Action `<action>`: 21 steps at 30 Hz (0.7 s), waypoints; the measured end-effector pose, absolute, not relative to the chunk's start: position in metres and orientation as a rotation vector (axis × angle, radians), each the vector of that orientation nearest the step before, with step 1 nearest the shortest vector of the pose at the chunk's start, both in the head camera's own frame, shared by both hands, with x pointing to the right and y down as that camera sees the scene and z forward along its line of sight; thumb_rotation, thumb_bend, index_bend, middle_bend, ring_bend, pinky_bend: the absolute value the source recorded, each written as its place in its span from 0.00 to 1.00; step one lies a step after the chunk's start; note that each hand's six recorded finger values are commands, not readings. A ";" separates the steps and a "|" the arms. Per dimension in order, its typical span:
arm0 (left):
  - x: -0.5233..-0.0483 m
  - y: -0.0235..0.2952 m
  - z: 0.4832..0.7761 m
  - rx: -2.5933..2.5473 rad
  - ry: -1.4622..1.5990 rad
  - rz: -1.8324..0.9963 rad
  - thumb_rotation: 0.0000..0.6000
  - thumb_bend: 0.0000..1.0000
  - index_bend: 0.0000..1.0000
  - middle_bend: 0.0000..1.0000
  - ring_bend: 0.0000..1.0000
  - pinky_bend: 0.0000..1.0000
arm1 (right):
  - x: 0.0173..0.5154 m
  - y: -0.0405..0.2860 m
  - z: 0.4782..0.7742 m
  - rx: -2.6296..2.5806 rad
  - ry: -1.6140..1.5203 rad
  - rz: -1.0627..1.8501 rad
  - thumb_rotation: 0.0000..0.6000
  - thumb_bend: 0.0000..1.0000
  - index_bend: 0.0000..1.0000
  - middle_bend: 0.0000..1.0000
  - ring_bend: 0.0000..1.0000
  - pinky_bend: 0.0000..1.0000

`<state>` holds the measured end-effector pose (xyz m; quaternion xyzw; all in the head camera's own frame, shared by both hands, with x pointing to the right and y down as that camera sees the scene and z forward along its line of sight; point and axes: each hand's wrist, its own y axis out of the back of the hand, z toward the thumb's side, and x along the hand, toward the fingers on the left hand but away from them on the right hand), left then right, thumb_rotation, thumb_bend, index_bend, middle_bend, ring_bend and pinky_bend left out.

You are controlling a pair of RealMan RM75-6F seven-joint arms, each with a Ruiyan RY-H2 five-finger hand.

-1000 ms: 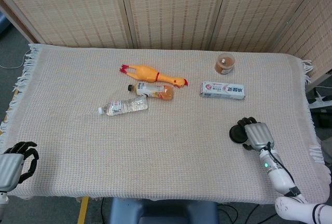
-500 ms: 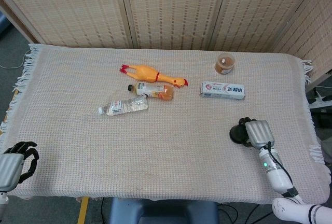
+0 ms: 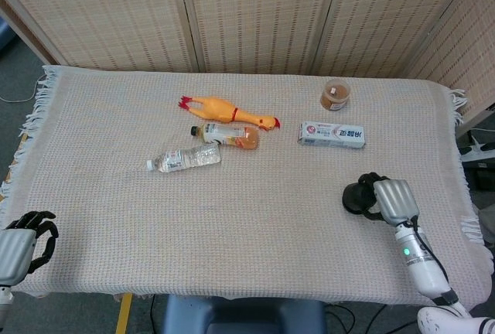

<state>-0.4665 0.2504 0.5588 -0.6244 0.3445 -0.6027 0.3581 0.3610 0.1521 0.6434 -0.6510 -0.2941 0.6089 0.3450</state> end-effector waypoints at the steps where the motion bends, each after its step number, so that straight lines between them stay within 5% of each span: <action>1: -0.466 0.251 0.559 -1.611 0.888 -1.555 1.00 0.53 0.60 0.31 0.25 0.43 | 0.366 0.156 0.639 -1.684 -0.755 1.594 1.00 0.14 0.56 0.44 0.47 0.70; 14: -0.463 0.252 0.563 -1.623 0.864 -1.559 1.00 0.53 0.59 0.31 0.25 0.43 | 0.407 0.195 0.636 -1.587 -0.598 1.771 1.00 0.14 0.54 0.44 0.45 0.70; 21: -0.464 0.251 0.563 -1.623 0.869 -1.561 1.00 0.53 0.59 0.31 0.25 0.43 | 0.414 0.201 0.652 -1.600 -0.516 1.834 1.00 0.14 0.33 0.33 0.30 0.63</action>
